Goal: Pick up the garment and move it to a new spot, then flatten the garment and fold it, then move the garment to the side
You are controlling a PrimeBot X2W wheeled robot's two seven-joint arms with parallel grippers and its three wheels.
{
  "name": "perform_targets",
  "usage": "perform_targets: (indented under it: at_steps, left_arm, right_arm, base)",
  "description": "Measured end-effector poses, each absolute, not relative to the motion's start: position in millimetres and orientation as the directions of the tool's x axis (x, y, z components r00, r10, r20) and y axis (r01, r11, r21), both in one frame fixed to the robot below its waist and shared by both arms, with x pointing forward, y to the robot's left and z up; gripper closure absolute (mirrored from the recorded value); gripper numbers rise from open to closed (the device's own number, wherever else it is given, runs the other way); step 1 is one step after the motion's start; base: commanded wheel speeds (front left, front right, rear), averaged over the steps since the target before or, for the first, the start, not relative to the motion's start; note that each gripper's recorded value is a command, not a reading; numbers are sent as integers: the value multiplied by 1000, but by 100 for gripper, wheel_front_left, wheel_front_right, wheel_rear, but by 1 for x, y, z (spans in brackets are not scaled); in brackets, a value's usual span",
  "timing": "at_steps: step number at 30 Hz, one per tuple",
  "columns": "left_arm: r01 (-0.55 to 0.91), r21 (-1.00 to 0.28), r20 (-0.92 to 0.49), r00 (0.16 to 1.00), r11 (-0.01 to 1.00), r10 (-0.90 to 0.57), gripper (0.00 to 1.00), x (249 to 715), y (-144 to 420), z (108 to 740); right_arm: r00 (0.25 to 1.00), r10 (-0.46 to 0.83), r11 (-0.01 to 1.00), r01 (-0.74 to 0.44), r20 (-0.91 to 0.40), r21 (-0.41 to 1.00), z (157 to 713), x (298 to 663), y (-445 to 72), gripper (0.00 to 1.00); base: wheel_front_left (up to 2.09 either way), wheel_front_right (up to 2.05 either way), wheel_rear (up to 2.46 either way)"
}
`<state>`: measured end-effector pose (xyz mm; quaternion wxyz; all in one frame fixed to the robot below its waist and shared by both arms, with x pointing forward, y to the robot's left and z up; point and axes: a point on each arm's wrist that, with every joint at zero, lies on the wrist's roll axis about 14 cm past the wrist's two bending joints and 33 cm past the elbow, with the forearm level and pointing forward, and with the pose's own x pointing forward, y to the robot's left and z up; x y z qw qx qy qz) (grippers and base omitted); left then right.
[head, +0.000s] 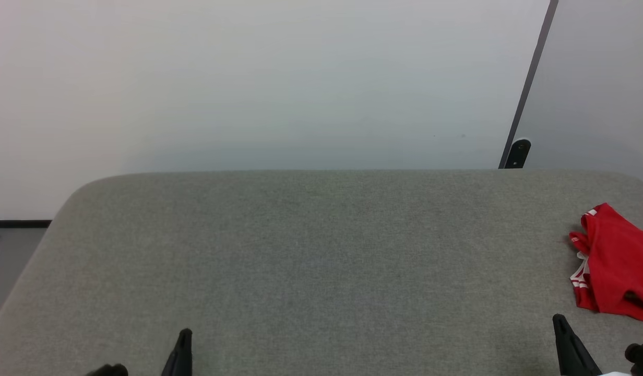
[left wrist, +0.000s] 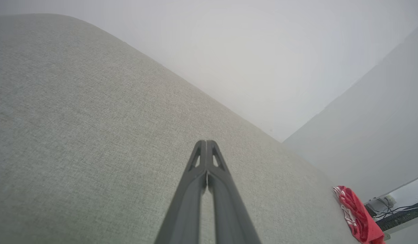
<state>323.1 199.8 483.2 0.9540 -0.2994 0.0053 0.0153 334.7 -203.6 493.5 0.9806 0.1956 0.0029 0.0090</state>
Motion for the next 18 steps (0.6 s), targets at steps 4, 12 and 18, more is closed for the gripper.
perform_targets:
  at_steps: [4, 12, 18]
  left_arm:
    - [-37, -617, -19, 999, 786, 32, 100, 327, 201, 486]
    - [-47, -696, -29, 999, 717, 38, 100, 334, 202, 487]
    - [-51, -748, -30, 999, 662, 43, 100, 339, 204, 490]
  right_arm:
    - [1000, 9, 894, -3, -11, 448, 493, 337, -204, 100]
    - [1000, -4, 828, 13, -18, 561, 494, 342, -205, 100]
    - [1000, -11, 772, 20, -19, 635, 496, 347, -206, 100]
  base:
    - [0, 0, 0]
    - [0, 0, 0]
    - [0, 0, 0]
